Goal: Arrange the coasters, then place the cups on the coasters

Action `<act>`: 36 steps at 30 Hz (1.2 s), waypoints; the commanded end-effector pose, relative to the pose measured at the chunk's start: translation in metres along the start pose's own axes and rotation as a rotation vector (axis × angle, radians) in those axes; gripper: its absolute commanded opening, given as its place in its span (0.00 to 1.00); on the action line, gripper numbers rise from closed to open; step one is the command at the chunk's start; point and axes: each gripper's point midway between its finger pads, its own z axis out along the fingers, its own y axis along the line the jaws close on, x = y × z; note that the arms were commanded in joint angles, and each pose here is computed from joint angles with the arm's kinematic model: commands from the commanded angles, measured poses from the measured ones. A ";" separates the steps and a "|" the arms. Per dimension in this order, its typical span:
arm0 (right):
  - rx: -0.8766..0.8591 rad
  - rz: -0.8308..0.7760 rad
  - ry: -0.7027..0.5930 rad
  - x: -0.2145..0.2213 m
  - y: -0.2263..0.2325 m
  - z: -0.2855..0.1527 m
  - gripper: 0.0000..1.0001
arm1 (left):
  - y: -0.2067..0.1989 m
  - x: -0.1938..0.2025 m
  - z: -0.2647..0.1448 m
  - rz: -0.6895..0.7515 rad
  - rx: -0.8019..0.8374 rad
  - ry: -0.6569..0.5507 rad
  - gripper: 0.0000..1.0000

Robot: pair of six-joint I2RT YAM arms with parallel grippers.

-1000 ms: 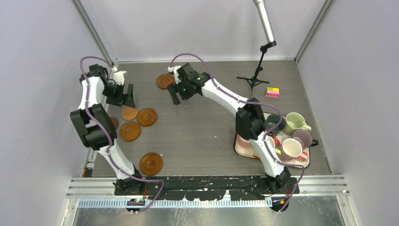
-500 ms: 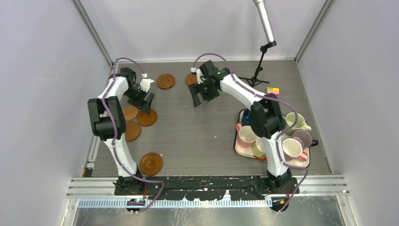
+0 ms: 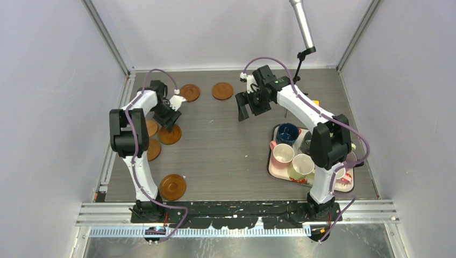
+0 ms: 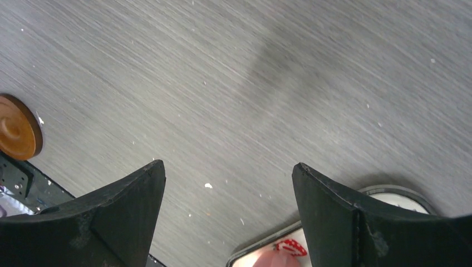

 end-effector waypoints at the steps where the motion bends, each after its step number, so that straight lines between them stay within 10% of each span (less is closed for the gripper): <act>1: -0.015 0.007 -0.052 0.002 -0.003 -0.040 0.88 | -0.023 -0.017 0.016 0.093 -0.007 0.017 0.47; 21: 0.032 0.087 -0.156 0.025 -0.038 -0.090 0.88 | -0.120 -0.190 0.063 0.112 -0.006 -0.116 0.41; 36: 0.026 0.115 -0.156 0.023 -0.039 -0.087 0.88 | -0.121 -0.231 0.062 0.059 0.008 -0.199 0.43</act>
